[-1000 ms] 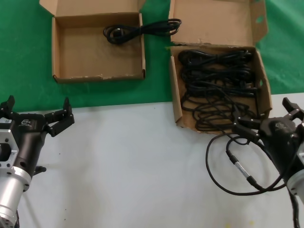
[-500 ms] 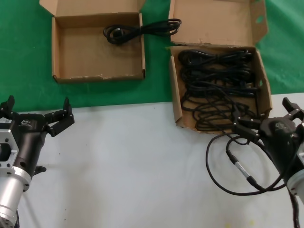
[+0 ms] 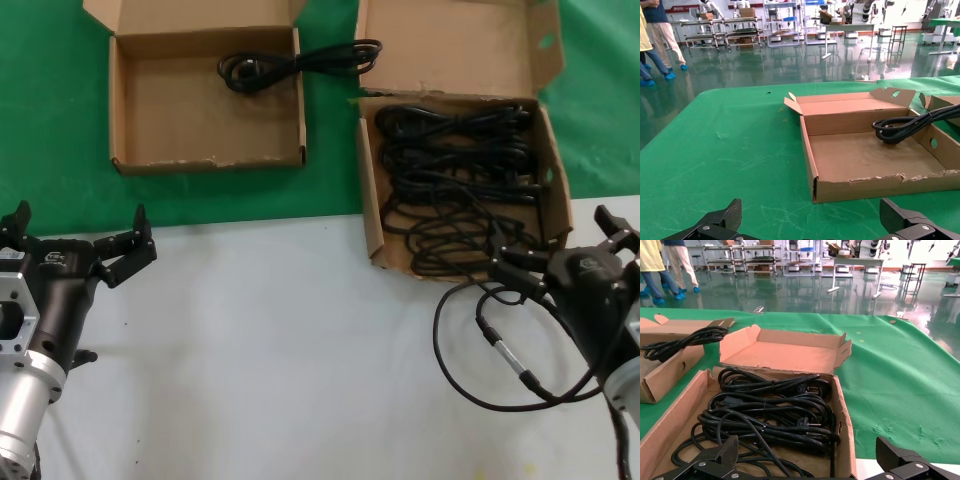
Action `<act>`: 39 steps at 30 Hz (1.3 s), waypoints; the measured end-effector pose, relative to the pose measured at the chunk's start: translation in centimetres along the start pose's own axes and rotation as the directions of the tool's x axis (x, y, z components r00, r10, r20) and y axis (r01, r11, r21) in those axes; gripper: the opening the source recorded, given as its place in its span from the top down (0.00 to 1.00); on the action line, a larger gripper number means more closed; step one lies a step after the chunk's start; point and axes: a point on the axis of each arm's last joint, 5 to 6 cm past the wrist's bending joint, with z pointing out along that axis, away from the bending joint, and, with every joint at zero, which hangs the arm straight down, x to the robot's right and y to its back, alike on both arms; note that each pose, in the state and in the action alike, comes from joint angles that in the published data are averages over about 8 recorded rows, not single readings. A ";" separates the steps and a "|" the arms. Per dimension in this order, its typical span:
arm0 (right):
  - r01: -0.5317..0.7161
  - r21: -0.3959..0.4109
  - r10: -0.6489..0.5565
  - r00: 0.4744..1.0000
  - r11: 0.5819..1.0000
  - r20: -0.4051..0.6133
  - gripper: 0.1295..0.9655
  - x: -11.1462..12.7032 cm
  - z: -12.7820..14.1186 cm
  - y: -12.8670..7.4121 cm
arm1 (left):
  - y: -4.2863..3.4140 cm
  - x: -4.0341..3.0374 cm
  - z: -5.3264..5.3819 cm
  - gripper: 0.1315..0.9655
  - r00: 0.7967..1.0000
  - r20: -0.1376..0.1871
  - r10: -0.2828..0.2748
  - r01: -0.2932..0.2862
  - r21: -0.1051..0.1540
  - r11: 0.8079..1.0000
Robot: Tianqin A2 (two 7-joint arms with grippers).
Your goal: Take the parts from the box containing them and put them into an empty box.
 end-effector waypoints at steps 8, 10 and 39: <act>0.000 0.000 0.000 1.000 1.000 0.000 0.00 0.0 0.0 0.0 | 0.00 0.00 0.0 0.00 1.000 0.000 0.000 0.000 0.000 1.000; 0.000 0.000 0.000 1.000 1.000 0.000 0.00 0.0 0.0 0.0 | 0.00 0.00 0.0 0.00 1.000 0.000 0.000 0.000 0.000 1.000; 0.000 0.000 0.000 1.000 1.000 0.000 0.00 0.0 0.0 0.0 | 0.00 0.00 0.0 0.00 1.000 0.000 0.000 0.000 0.000 1.000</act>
